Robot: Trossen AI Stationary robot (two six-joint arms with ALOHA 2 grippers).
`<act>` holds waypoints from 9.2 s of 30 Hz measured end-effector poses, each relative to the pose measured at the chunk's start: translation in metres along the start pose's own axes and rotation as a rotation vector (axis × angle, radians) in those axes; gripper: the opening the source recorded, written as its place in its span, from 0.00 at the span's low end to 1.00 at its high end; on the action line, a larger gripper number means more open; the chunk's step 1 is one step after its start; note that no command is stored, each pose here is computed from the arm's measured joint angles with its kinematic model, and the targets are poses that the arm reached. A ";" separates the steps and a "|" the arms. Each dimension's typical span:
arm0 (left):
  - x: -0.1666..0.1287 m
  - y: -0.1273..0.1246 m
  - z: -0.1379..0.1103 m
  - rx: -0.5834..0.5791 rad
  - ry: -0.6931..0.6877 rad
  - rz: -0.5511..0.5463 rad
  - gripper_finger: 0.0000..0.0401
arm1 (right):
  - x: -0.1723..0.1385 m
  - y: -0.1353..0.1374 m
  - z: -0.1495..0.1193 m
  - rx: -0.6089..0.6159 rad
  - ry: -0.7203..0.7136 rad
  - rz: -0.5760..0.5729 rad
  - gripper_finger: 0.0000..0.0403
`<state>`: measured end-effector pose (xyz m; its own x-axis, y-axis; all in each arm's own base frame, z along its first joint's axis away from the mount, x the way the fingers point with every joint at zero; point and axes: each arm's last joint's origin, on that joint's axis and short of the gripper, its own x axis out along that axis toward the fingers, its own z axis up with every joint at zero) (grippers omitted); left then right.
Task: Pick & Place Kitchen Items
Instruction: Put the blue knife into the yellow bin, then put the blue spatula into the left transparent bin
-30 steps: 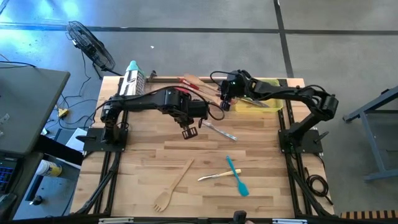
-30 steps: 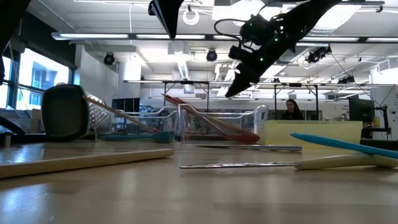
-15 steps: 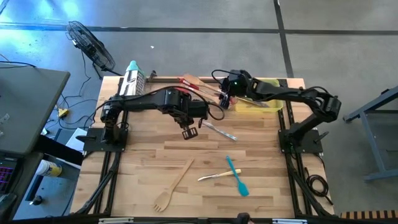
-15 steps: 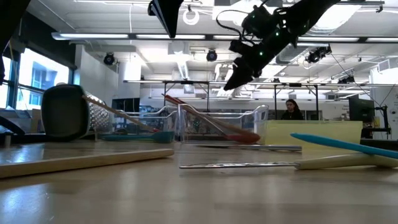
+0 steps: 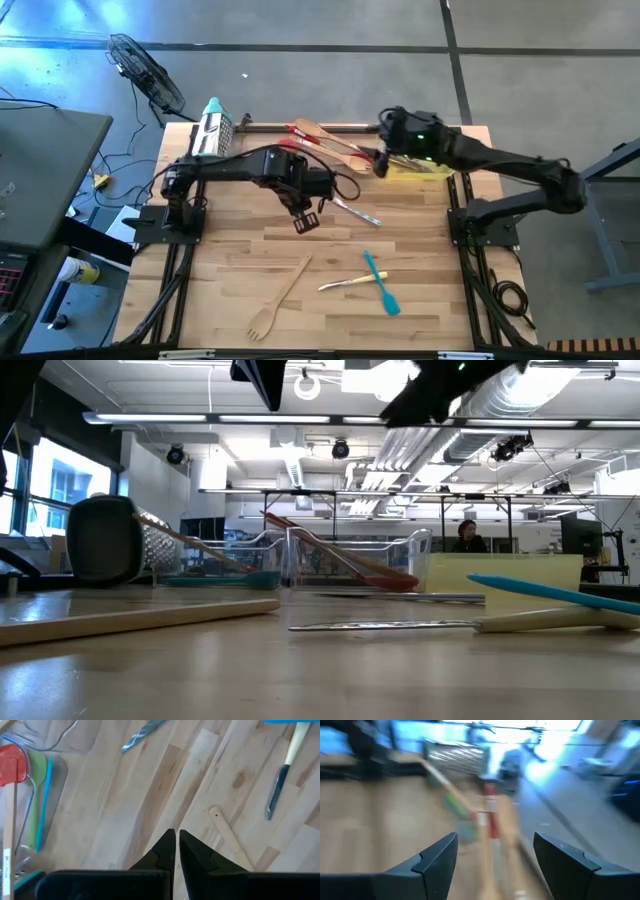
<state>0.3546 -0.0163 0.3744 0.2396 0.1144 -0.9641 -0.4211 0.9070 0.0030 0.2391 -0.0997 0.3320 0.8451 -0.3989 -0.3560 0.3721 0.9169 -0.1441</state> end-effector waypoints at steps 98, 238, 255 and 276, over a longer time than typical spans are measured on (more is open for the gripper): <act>0.005 -0.159 -0.120 -0.022 -0.323 0.101 0.45 | 0.057 0.100 -0.154 0.191 0.807 0.219 0.63; -0.003 -0.132 -0.112 -0.038 -0.314 0.225 0.45 | -0.027 -0.061 -0.164 0.277 1.097 -0.309 0.07; -0.004 -0.134 -0.114 -0.062 -0.325 0.218 0.45 | -0.025 -0.061 -0.162 0.339 1.060 -0.323 0.23; 0.004 -0.136 -0.115 -0.063 -0.334 0.230 0.45 | -0.024 -0.057 -0.161 0.408 1.036 -0.271 0.28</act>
<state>0.3122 -0.1854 0.3397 0.3995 0.4459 -0.8010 -0.5471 0.8170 0.1820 0.1363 -0.1407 0.2000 0.0661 -0.2091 -0.9757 0.7506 0.6547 -0.0895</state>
